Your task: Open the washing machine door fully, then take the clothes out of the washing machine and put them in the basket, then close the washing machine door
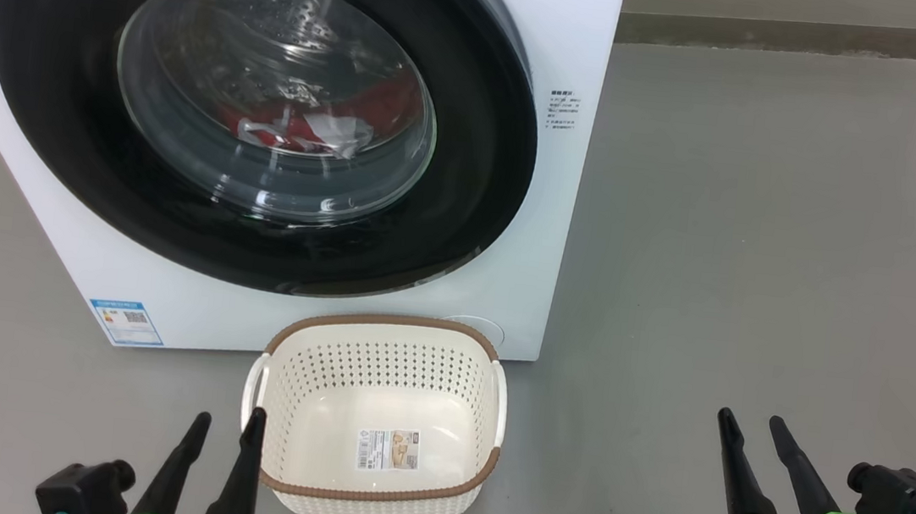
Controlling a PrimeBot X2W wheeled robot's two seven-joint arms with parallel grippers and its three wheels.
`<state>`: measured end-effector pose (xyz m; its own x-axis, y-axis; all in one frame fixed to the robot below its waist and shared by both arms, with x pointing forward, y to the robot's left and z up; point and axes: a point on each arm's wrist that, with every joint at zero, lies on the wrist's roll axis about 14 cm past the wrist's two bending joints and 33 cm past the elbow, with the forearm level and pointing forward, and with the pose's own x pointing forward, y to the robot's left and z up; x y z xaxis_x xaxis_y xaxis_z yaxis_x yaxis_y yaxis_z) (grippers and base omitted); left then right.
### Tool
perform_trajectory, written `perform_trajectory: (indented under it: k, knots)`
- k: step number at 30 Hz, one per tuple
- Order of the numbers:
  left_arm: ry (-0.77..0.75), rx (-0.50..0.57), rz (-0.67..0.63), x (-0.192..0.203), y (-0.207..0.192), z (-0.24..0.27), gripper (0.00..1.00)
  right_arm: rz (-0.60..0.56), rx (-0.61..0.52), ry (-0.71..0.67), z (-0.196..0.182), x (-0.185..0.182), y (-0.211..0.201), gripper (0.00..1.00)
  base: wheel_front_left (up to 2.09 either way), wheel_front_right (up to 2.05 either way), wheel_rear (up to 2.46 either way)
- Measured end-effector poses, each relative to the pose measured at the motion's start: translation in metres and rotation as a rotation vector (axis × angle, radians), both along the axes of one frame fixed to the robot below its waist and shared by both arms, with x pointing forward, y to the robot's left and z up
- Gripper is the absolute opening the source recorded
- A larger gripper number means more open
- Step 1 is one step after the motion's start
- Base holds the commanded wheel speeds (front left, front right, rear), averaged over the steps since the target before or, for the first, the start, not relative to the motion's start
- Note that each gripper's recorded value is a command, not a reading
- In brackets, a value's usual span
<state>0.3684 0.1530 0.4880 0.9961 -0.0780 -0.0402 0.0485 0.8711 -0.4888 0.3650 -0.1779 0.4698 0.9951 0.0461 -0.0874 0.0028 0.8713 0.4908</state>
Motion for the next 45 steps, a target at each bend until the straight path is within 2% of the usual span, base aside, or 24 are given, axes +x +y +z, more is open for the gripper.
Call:
perform_trajectory:
  k: [9, 24, 41, 45]
  knots:
    - [-0.013, 0.114, -0.002, 0.0, -0.001, 0.0, 1.0, 0.026, -0.11, -0.017, 0.001, -0.001, 0.004, 1.0, 0.0, 0.0, 0.0]
    - [-0.05, 0.244, 0.004, 0.001, -0.001, 0.003, 1.0, 0.065, -0.275, -0.058, 0.005, -0.001, 0.009, 1.0, 0.0, 0.0, 0.0]
    - [-0.078, 0.403, 0.01, 0.0, -0.001, 0.002, 1.0, 0.091, -0.43, -0.107, 0.01, -0.001, 0.015, 1.0, 0.0, 0.0, 0.0]
    - [-0.091, 0.42, 0.011, 0.002, -0.001, 0.005, 1.0, 0.094, -0.439, -0.104, 0.009, -0.001, 0.016, 1.0, 0.0, 0.0, 0.0]
